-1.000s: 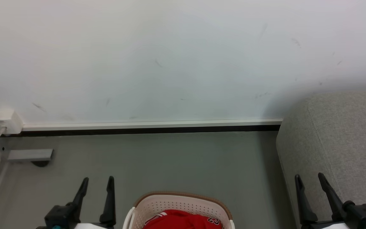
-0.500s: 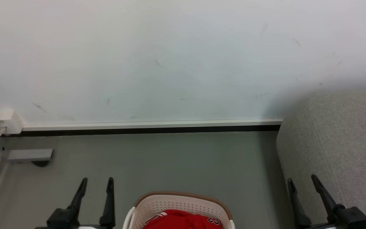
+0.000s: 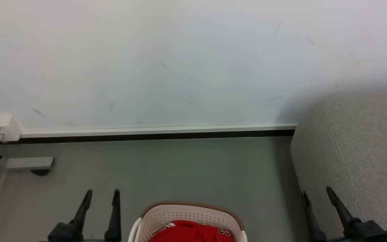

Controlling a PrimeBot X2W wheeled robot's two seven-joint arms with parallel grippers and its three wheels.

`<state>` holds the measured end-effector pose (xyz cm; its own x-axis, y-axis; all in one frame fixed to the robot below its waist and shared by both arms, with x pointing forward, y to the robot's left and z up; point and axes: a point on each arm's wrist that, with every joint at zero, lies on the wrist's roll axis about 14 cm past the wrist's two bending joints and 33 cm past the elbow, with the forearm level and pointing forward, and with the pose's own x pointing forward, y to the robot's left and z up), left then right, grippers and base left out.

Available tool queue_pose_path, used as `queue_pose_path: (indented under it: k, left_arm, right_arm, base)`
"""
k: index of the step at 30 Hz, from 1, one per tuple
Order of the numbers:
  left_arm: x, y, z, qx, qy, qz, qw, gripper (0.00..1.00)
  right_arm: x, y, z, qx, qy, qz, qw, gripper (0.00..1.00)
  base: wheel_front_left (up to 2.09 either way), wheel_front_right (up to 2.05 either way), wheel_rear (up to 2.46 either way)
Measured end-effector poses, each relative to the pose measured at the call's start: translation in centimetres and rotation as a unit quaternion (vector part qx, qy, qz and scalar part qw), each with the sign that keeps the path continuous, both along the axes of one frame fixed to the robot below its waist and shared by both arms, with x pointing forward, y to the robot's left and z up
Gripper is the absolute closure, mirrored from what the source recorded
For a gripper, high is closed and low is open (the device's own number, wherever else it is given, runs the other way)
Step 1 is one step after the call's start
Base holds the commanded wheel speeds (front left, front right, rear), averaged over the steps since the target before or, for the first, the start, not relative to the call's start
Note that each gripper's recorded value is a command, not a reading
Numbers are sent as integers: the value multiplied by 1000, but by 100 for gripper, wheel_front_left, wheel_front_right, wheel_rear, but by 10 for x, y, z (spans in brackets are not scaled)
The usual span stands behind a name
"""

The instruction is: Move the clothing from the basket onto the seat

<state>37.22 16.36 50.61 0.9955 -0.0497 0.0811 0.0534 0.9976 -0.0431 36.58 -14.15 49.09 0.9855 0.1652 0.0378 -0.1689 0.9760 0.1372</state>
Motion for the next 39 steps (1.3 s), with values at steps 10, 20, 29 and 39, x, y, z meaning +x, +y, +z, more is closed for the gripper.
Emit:
queue_pose_path:
  k: [10, 20, 29, 39]
  left_arm:
    - [17, -19, -9, 6, 12, -33, 999, 0]
    - [81, -83, -54, 23, 56, -133, 989, 0]
    - [104, -125, -158, 54, 190, -213, 957, 0]
    - [83, -146, -257, 115, 367, -274, 881, 0]
  right_arm:
    - [19, -10, 11, 3, -19, -15, 1000, 0]
    - [78, -24, 9, 5, -34, -35, 999, 0]
    - [112, -40, -32, 0, -1, -54, 999, 0]
    - [127, -61, -59, 7, 20, -82, 996, 0]
  base:
    - [0, 0, 0]
    - [0, 0, 0]
    - [0, 0, 0]
    - [0, 0, 0]
